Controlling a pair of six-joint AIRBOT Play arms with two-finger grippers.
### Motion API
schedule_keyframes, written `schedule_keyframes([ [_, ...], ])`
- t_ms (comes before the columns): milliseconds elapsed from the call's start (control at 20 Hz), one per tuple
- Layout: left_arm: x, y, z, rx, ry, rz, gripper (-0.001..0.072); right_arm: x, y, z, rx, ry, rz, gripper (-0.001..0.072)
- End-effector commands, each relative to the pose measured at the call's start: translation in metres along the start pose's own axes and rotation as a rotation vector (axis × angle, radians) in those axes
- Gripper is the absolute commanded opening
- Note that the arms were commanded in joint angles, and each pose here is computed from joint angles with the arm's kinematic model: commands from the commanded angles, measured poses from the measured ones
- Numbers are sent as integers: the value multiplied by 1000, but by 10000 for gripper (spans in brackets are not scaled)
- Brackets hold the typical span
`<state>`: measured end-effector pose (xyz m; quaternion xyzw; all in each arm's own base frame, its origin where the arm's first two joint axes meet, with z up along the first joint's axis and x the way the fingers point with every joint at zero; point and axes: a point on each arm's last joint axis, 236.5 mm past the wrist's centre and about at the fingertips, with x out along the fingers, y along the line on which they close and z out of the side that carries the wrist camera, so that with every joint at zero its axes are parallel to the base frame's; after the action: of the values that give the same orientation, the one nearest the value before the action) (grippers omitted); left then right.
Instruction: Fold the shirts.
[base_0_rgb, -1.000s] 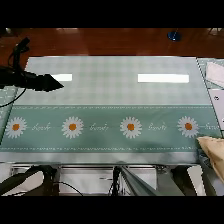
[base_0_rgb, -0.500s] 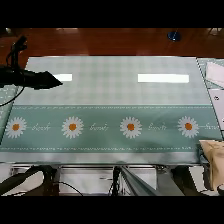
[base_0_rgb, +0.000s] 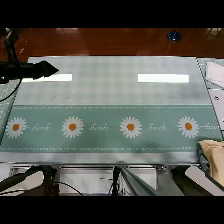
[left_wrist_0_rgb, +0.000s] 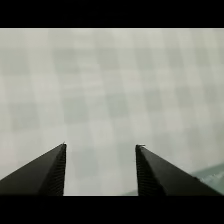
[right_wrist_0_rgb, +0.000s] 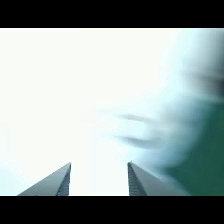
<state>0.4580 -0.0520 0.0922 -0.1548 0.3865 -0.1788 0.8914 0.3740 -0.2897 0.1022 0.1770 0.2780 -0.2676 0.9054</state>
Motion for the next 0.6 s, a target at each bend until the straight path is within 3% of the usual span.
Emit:
schedule_keyframes([
  [0, 24, 6, 6, 99, 8, 60, 348, 11, 293, -124, -405, 515, 638, 414],
  [100, 37, 0, -42, 254, 252, 129, 339, 9, 286, -199, -761, 735, 419, 416],
  [150, 38, 5, -60, 301, 344, 204, 466, 11, 269, -207, -922, 745, 274, 416],
  [200, 38, 12, -67, 304, 380, 285, 655, 12, 263, -206, -943, 727, 187, 416],
  [250, 38, 17, -69, 305, 391, 347, 720, 7, 262, -208, -941, 745, 181, 422],
  [300, 39, 16, -69, 322, 393, 370, 720, 1, 259, -208, -924, 767, 186, 452],
  [350, 41, 12, -68, 327, 385, 362, 720, -7, 257, -209, -896, 800, 216, 547],
  [400, 42, 10, -67, 315, 376, 362, 720, -16, 257, -211, -860, 834, 261, 589],
  [550, 47, 14, -71, 235, 373, 377, 720, -34, 269, -216, -743, 901, 417, 601],
])
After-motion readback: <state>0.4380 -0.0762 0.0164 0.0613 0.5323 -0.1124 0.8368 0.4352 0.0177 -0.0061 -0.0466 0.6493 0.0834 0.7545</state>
